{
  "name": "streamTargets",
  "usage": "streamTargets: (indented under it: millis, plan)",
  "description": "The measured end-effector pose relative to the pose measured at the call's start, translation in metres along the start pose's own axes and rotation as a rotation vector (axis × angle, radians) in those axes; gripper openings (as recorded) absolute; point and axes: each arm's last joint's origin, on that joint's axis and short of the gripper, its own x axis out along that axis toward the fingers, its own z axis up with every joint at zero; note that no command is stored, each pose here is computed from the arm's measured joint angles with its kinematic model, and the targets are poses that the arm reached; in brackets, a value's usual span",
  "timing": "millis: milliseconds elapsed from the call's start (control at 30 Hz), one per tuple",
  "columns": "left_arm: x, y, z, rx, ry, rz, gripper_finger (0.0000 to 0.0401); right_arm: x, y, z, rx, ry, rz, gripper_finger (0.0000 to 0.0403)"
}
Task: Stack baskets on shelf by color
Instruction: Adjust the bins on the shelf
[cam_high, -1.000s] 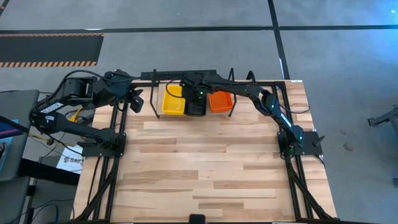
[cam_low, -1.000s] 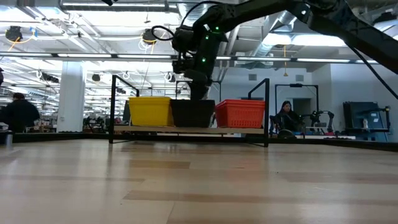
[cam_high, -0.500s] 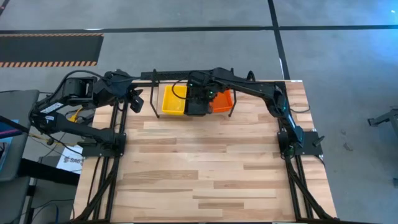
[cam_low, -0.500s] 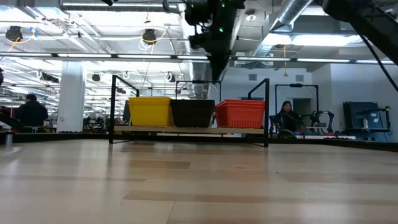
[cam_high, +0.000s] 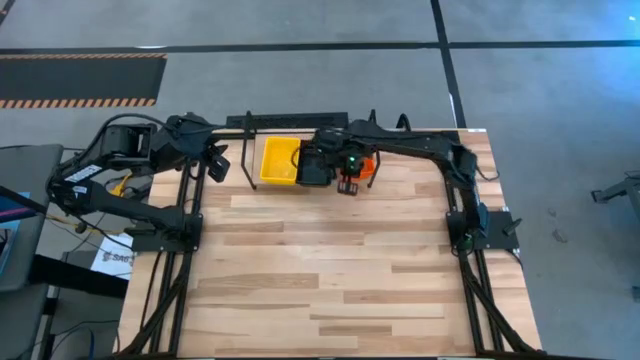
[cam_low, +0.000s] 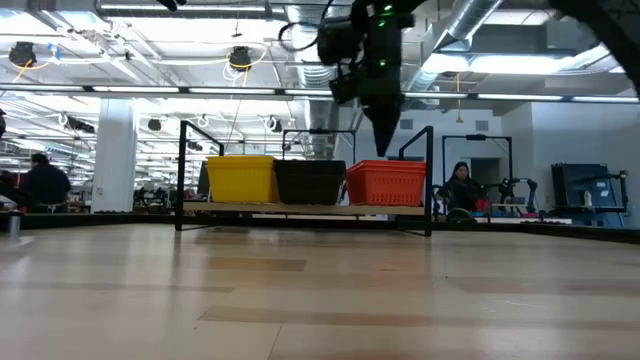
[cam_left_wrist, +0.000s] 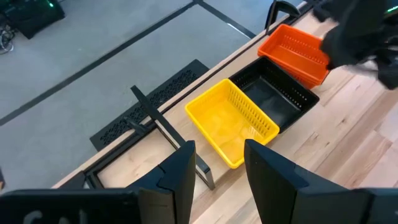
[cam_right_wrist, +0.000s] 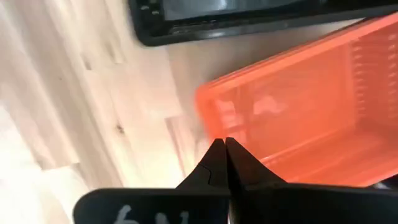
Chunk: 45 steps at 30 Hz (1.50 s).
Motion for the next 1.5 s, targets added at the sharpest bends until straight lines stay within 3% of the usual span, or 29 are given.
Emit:
streamTargets:
  millis: [267, 600, 767, 1267, 1500]
  plan:
    - [0.000, -0.001, 0.001, 0.013, -0.011, -0.004, 0.0126, 0.005, -0.008, -0.031, 0.091, -0.179, -0.016, 0.0000]
    - [0.000, -0.001, 0.001, 0.001, -0.010, -0.006, 0.0126, 0.023, -0.030, -0.020, 0.057, -0.241, -0.016, 0.0000]
    - [0.000, -0.001, 0.001, -0.018, -0.011, -0.006, 0.0126, 0.027, -0.021, -0.017, 0.036, -0.237, 0.018, 0.0000]
    - [0.000, -0.001, 0.001, -0.027, -0.011, -0.006, 0.0126, 0.018, -0.013, 0.002, 0.030, -0.432, 0.017, 0.0000]
    - [0.000, -0.001, 0.001, -0.027, -0.010, -0.007, 0.0126, 0.015, -0.007, -0.006, 0.046, -0.342, 0.035, 0.0001]
